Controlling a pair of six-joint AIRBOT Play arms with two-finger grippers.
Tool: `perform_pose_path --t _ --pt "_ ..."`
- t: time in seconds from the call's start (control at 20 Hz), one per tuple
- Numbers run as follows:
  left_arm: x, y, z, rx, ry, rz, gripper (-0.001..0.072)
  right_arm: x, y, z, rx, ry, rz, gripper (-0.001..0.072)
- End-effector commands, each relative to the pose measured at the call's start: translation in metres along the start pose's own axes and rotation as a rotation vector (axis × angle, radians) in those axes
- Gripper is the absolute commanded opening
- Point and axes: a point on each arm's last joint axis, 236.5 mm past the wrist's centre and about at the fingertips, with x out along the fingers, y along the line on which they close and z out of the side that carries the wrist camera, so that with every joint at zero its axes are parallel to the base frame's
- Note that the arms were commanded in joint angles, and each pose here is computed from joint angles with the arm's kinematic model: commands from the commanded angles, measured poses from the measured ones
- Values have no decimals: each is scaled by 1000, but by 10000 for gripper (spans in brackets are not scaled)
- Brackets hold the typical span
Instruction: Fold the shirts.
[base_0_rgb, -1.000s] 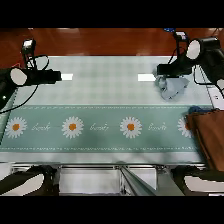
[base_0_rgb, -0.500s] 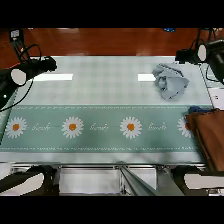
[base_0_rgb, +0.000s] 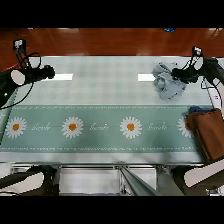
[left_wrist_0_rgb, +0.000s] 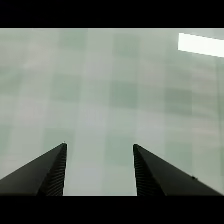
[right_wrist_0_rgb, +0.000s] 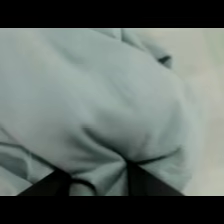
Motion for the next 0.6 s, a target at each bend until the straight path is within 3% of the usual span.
perform_pose_path --t 0.0,0.05,0.15,0.35,0.55 --pt "0 1 -16 -5 70 -1 507 16 8 -40 16 159 28 169" --pt "-4 5 -10 -14 74 3 507 9 12 -45 8 188 46 29" --pt "-25 14 10 -31 105 11 507 -21 19 -27 -14 162 61 29" --pt "-91 21 32 -56 187 5 507 -159 53 71 -99 -177 141 28" --pt "-139 -26 4 -53 222 -168 506 -313 92 114 -204 -492 219 28"
